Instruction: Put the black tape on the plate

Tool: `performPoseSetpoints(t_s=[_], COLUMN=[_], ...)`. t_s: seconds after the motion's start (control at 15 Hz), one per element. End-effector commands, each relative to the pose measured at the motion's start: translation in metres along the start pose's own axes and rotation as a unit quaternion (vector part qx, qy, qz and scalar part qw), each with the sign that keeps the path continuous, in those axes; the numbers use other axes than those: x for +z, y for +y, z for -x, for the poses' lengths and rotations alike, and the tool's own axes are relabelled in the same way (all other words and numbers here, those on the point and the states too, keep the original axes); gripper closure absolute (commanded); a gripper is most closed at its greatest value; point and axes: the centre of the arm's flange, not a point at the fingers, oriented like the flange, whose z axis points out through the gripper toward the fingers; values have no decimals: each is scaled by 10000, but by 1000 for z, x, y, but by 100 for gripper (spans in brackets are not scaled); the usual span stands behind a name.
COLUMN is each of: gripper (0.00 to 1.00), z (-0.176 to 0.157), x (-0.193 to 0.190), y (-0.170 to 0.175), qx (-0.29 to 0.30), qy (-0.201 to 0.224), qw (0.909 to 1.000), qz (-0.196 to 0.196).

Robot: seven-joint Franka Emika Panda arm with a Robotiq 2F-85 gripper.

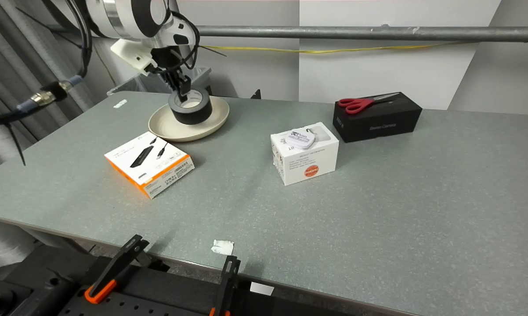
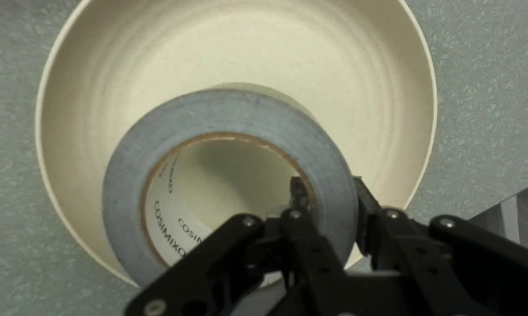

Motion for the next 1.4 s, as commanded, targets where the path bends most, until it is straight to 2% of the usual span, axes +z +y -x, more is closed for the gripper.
performPoseSetpoints(t_s=[0.0,0.27,0.33,0.4,0.47,0.87,0.93,1.13,1.2,1.33], gripper=[94,94,83,49,48,3,0,0,0,0], z=[-18,-21,-21,-21,-21,-23,-23,-23,-18,-18], x=[17,27,28,29,29,19,18,17,17,17], y=[-22,-27,-28,-29,-30,-39,-40,-40,-32,-32], qx=[37,29,23,19,19,-38,-41,-29,-28,-25], qy=[-54,-54,-64,-65,-72,17,24,-33,94,87], qw=[9999,9999,9999,9999,9998,9996,9996,9996,9997,9997], qz=[-106,-134,-143,-148,-159,-265,-274,-271,-232,-231])
